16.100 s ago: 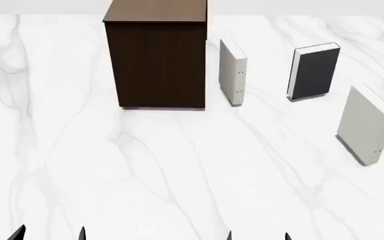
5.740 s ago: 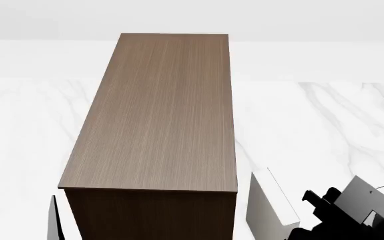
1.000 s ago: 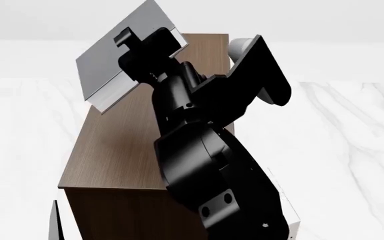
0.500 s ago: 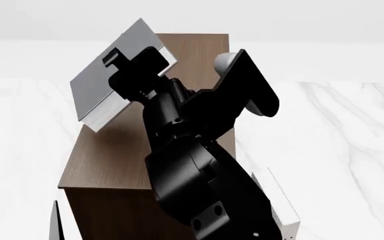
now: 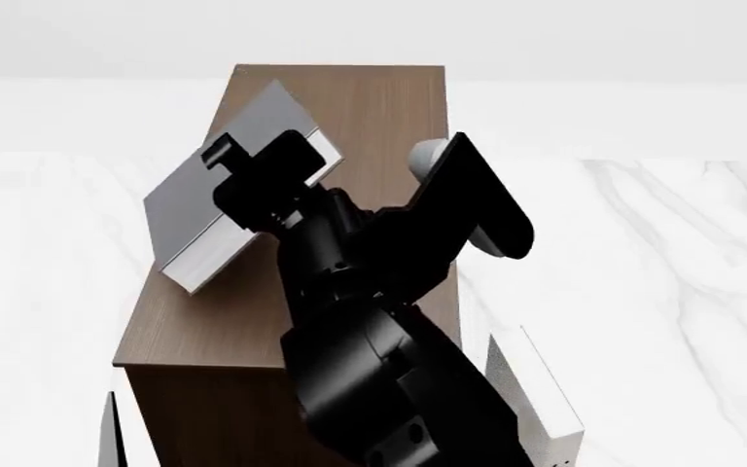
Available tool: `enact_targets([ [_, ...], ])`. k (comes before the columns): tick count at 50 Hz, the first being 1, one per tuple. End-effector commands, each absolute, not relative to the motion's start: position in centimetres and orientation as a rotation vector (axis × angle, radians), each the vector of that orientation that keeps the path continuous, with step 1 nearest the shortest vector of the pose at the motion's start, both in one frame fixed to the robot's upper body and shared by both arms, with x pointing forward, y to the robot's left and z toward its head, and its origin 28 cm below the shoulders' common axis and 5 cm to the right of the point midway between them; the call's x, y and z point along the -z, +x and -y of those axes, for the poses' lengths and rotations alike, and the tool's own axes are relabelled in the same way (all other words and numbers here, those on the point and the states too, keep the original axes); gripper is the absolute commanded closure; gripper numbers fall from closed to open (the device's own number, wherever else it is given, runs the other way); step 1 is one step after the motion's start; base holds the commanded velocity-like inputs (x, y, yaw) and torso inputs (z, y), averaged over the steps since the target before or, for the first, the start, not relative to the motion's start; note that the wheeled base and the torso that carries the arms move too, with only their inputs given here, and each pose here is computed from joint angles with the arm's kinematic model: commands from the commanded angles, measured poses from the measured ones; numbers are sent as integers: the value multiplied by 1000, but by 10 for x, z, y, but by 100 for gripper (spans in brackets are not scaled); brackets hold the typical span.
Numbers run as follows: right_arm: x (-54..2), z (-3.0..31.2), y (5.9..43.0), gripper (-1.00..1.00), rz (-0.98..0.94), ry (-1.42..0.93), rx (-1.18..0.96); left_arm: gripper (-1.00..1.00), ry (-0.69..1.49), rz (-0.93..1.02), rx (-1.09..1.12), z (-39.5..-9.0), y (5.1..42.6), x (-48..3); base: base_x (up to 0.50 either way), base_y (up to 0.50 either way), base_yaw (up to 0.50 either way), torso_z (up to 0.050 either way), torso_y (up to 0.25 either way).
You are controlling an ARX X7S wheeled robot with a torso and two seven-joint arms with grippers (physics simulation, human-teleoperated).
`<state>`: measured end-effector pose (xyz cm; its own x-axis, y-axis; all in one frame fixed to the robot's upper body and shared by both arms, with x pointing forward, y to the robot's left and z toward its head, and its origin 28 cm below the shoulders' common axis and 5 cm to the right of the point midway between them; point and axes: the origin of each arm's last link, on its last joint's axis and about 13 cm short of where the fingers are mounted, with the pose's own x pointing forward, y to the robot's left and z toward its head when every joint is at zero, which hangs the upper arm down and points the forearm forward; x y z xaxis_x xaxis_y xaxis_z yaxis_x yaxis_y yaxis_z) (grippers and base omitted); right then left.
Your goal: Pick up the book in the middle and place it on the cabinet shelf.
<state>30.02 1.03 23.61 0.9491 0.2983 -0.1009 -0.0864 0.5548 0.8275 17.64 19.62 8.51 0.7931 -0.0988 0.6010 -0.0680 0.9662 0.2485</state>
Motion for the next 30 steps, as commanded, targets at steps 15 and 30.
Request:
enact_targets([
  [15,-224,-12,295,100,-227,936,-245,-100,265,657,-1,-198,179,-86,0,0,0,0,0],
  [30,-206,-2,296,100,-178,763,-191,-100,263,652,1,-197,179,-86,0,0,-1,0,0],
])
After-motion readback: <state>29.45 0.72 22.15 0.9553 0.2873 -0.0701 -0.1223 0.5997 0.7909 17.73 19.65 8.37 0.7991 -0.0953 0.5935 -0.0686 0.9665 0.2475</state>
